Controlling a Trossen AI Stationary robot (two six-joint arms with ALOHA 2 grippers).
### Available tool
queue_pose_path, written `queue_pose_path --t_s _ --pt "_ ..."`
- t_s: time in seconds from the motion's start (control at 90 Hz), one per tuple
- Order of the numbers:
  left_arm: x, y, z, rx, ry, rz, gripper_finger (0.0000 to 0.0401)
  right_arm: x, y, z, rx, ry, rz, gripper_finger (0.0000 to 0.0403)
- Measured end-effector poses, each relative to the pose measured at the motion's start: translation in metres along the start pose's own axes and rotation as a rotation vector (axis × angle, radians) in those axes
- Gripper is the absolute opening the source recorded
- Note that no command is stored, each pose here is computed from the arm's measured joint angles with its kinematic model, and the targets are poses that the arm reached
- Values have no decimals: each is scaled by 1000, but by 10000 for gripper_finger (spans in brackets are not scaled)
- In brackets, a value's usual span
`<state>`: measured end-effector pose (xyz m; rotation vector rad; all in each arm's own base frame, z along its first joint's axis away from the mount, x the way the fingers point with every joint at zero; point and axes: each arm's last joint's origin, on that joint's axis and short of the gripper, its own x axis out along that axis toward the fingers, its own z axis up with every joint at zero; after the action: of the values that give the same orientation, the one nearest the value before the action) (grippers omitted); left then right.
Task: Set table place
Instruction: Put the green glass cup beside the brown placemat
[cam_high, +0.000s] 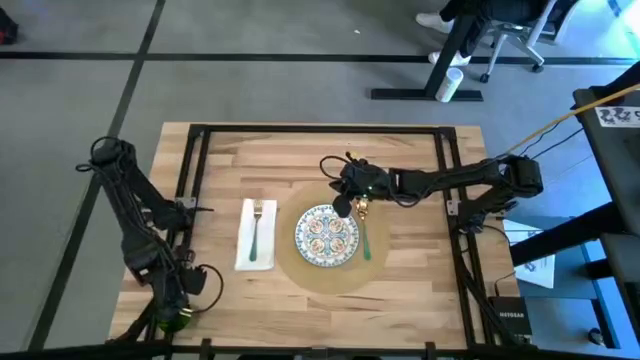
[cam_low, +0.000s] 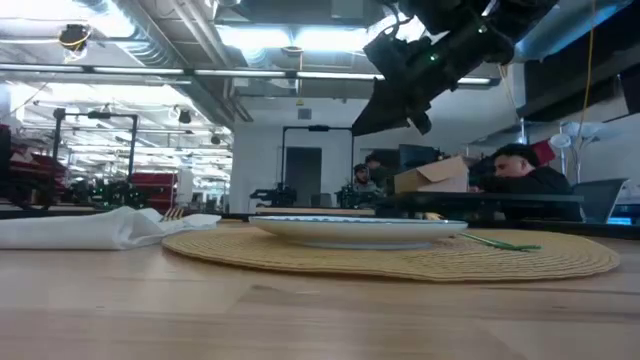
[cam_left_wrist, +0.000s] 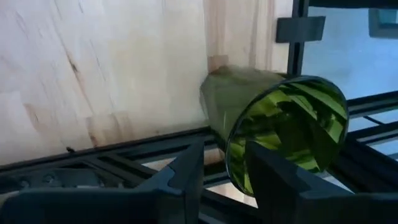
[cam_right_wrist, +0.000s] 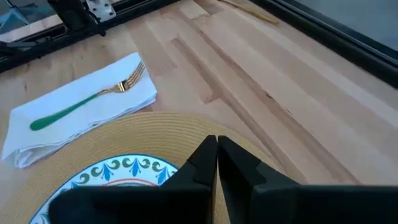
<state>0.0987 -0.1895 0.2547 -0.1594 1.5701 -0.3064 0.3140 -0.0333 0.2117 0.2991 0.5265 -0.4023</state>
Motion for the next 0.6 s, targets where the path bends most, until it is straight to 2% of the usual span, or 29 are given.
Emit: queue_pose_path --t_s 0.6 --pt "30 -7 9 49 73 109 104 0 0 0 0 1 -1 1"
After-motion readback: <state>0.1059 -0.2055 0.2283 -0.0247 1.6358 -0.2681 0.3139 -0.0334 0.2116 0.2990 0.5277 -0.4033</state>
